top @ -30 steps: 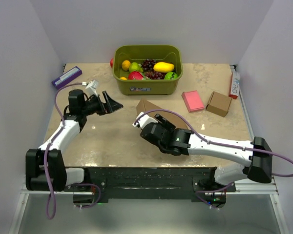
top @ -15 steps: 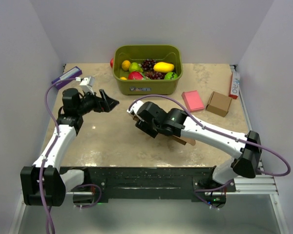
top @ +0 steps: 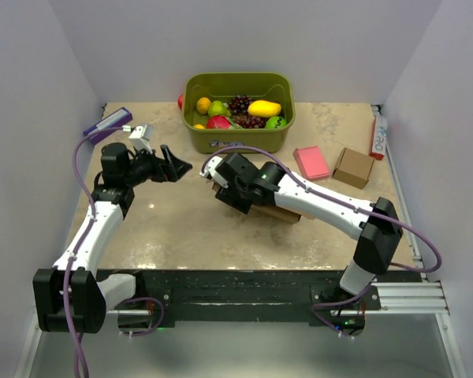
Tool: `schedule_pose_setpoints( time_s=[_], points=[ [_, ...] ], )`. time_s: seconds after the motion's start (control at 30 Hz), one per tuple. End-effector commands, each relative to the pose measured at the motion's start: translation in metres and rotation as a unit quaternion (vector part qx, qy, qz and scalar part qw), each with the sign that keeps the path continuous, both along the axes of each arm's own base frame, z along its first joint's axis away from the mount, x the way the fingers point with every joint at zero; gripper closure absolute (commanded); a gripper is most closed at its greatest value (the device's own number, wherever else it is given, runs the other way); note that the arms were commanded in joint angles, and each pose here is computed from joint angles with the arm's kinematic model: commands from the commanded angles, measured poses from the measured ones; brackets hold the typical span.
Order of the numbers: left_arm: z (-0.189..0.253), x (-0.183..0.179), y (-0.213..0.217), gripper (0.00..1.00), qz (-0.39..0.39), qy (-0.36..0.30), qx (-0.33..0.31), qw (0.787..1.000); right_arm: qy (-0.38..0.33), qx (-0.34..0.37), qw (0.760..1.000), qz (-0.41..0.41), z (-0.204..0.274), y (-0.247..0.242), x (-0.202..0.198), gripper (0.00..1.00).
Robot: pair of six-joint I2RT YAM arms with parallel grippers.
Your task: Fold the paper box
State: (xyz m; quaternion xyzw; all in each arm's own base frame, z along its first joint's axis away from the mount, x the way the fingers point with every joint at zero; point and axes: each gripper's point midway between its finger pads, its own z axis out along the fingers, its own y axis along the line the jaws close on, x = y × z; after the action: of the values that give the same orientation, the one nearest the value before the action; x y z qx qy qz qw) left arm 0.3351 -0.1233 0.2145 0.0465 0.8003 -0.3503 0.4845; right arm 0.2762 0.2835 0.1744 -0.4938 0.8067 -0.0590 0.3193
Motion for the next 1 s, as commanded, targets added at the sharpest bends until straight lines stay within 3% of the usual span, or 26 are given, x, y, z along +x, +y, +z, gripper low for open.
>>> schedule_pose_setpoints(
  time_s=[0.0,0.3,0.77,0.97],
  points=[
    [0.020,0.006,0.000,0.04,-0.009,-0.036,0.007,0.999,0.006,0.002,1.000,0.014,0.000,0.004,0.012,0.25],
    [0.017,0.005,-0.004,0.04,-0.022,-0.032,0.001,0.999,-0.016,0.025,1.000,0.006,0.011,0.013,0.036,0.06],
    [0.016,0.003,-0.009,0.04,-0.038,-0.031,-0.011,0.999,-0.063,0.045,0.996,-0.035,0.042,0.001,0.065,0.01],
    [0.020,0.000,-0.014,0.04,-0.054,-0.043,-0.018,0.997,-0.148,0.075,0.980,-0.110,0.082,-0.018,0.080,0.01]
  ],
)
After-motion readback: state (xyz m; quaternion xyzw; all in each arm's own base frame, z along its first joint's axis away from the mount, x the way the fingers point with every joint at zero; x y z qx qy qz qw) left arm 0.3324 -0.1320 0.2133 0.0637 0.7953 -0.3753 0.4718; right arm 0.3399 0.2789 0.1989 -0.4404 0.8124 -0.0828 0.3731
